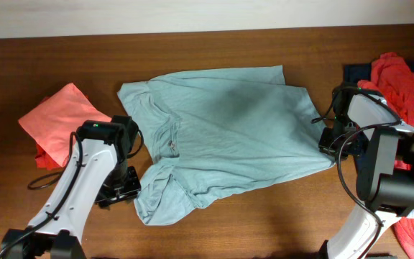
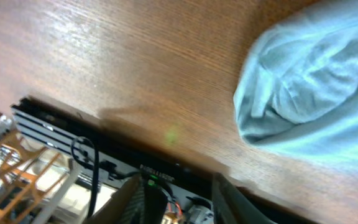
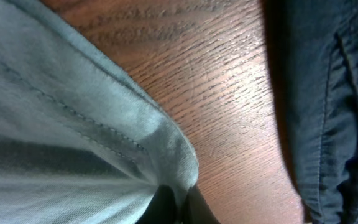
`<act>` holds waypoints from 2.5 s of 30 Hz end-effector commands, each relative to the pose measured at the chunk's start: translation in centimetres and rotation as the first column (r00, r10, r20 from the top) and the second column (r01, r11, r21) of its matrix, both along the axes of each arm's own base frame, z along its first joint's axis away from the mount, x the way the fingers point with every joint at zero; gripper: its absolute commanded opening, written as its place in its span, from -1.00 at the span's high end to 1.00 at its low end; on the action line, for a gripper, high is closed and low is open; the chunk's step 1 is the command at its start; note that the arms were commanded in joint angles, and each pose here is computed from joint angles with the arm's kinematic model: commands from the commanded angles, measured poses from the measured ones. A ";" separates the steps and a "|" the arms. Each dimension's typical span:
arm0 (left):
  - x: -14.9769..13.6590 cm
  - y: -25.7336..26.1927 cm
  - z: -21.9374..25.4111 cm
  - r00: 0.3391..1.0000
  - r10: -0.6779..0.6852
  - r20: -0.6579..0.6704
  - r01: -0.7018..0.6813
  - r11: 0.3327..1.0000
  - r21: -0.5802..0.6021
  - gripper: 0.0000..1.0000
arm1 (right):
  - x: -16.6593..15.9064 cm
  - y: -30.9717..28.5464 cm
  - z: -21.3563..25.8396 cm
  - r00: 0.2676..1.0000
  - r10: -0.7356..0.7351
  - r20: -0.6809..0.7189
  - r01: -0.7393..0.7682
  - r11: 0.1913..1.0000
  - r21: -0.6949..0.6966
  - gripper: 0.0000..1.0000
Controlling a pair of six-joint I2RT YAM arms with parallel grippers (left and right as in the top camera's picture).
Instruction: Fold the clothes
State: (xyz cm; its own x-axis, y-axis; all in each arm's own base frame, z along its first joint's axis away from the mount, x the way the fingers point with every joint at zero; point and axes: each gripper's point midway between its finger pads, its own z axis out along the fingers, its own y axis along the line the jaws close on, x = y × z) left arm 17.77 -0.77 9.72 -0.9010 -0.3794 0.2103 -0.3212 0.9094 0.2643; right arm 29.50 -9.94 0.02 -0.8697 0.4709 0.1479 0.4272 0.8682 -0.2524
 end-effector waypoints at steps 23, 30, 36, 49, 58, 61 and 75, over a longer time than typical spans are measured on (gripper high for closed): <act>12.1 -8.7 -5.5 0.739 -0.548 0.393 0.635 0.761 -0.132 -0.29 | -0.3 -0.3 -0.3 1.000 -0.008 -0.017 0.008 1.000 -0.026 0.92; 12.7 -8.6 -8.9 0.740 -0.586 0.331 0.648 0.752 -0.119 -0.12 | -0.3 -0.3 -0.3 1.000 -0.008 -0.016 0.008 1.000 -0.027 0.92; 12.9 -6.3 -8.1 0.743 -0.613 0.270 0.637 0.771 -0.003 1.00 | -0.2 -0.3 -0.4 1.000 -0.008 -0.011 0.008 1.000 -0.028 0.92; 10.9 6.7 -3.5 0.945 0.017 0.326 -0.101 0.966 0.240 0.61 | -0.3 -0.3 -0.4 1.000 -0.008 -0.013 0.007 1.000 -0.027 0.92; 8.0 5.1 -4.5 0.970 0.133 0.202 -0.144 0.989 0.038 -0.13 | -0.2 -0.3 -0.4 1.000 -0.008 -0.012 0.008 1.000 -0.027 0.92; 6.6 2.7 -4.5 0.987 0.099 0.123 -0.090 0.993 -0.081 -0.13 | -0.2 -0.3 -0.4 1.000 -0.008 -0.012 0.008 1.000 -0.027 0.92; 0.2 -0.8 -4.6 0.987 0.085 -0.134 -0.116 0.962 -0.248 -0.35 | -0.1 -0.3 -0.4 1.000 -0.008 -0.007 0.008 1.000 -0.025 0.92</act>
